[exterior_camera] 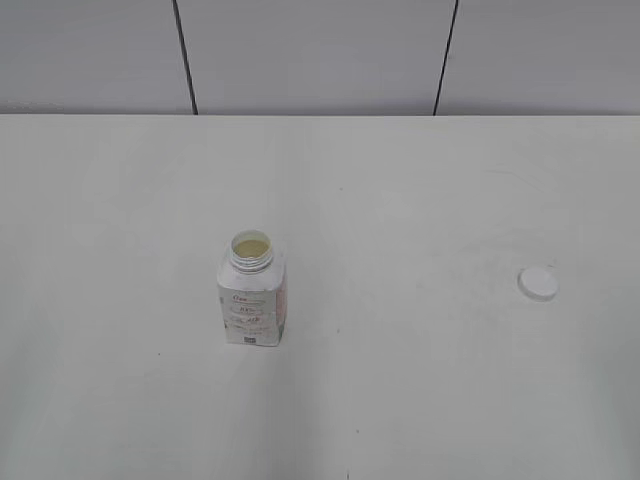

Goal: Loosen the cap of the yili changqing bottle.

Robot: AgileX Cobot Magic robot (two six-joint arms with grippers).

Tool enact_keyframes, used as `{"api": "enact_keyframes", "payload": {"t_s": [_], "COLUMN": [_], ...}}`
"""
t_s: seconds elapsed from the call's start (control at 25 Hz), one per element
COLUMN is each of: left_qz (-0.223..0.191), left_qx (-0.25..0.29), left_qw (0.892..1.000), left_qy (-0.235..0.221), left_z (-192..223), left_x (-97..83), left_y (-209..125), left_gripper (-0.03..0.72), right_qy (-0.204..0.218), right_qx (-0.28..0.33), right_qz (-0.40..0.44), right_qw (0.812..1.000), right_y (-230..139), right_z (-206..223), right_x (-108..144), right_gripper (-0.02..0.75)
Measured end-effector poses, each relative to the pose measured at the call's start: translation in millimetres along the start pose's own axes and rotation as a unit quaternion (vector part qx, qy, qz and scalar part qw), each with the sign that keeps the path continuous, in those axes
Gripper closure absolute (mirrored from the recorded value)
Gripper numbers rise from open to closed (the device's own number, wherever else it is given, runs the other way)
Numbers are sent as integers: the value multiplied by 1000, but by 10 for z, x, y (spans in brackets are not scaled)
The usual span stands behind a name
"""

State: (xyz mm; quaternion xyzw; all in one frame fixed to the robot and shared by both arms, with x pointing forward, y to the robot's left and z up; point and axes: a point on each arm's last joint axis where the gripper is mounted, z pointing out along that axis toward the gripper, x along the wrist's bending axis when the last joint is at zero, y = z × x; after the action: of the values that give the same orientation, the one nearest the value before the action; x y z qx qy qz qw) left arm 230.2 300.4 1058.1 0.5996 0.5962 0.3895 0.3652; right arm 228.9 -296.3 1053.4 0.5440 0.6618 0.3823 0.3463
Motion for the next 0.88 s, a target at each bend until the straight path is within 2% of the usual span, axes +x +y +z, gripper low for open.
{"api": "enact_keyframes", "payload": {"t_s": [0.88], "left_qz": [9], "left_qx": [1], "left_qw": [1000], "left_qy": [-15], "left_z": [6], "left_x": [4], "left_y": [-5], "left_gripper": [186], "right_qy": [-3], "right_qx": [0], "right_qz": [0], "right_qw": [1000], "right_y": [0], "right_z": [1], "right_x": [-6], "right_gripper": [150]}}
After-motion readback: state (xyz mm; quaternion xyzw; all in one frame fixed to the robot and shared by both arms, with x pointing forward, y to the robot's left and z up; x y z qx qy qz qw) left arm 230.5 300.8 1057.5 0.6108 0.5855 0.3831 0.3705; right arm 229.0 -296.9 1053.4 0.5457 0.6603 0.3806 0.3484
